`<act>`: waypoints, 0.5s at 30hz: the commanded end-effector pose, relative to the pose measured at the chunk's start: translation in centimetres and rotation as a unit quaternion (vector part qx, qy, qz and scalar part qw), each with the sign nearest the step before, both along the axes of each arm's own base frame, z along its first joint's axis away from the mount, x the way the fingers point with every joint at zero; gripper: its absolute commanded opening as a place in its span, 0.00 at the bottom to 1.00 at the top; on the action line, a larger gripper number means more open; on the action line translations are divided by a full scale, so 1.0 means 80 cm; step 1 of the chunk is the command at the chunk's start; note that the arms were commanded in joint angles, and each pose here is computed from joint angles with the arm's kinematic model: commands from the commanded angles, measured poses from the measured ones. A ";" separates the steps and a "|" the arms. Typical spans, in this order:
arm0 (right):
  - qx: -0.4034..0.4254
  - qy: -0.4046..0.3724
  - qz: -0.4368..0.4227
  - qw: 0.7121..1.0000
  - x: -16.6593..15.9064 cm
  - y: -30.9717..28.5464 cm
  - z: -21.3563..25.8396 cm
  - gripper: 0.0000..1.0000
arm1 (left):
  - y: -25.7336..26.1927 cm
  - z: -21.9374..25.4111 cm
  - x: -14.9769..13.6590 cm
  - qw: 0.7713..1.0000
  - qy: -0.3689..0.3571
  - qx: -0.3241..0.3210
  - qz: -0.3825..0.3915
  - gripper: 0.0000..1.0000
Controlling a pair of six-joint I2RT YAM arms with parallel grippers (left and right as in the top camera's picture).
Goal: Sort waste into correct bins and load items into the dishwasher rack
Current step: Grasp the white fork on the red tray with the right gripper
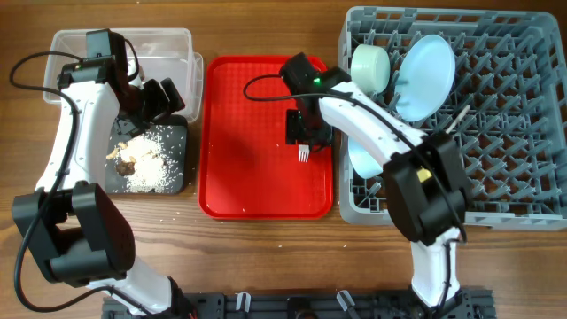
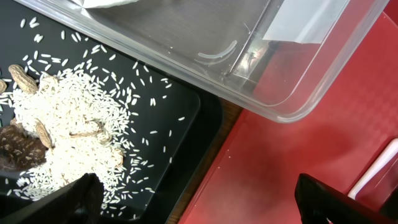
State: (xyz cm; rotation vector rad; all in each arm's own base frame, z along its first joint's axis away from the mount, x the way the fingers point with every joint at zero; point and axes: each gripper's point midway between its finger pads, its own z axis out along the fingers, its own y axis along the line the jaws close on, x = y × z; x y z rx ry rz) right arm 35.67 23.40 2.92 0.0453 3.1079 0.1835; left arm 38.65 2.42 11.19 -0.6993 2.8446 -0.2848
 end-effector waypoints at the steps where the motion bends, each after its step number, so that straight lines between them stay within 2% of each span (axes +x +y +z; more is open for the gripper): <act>1: -0.017 -0.001 -0.017 1.000 0.007 -0.004 -0.015 0.52 | -0.002 0.014 0.004 1.000 -0.016 -0.005 0.005 1.00; 8: -0.021 0.001 -0.029 0.999 0.008 -0.006 -0.027 0.52 | -0.002 0.014 0.004 1.000 -0.016 -0.005 0.005 1.00; 15: -0.025 0.008 -0.038 0.999 0.010 -0.012 -0.036 0.47 | -0.002 0.014 0.004 1.000 -0.016 -0.005 0.005 1.00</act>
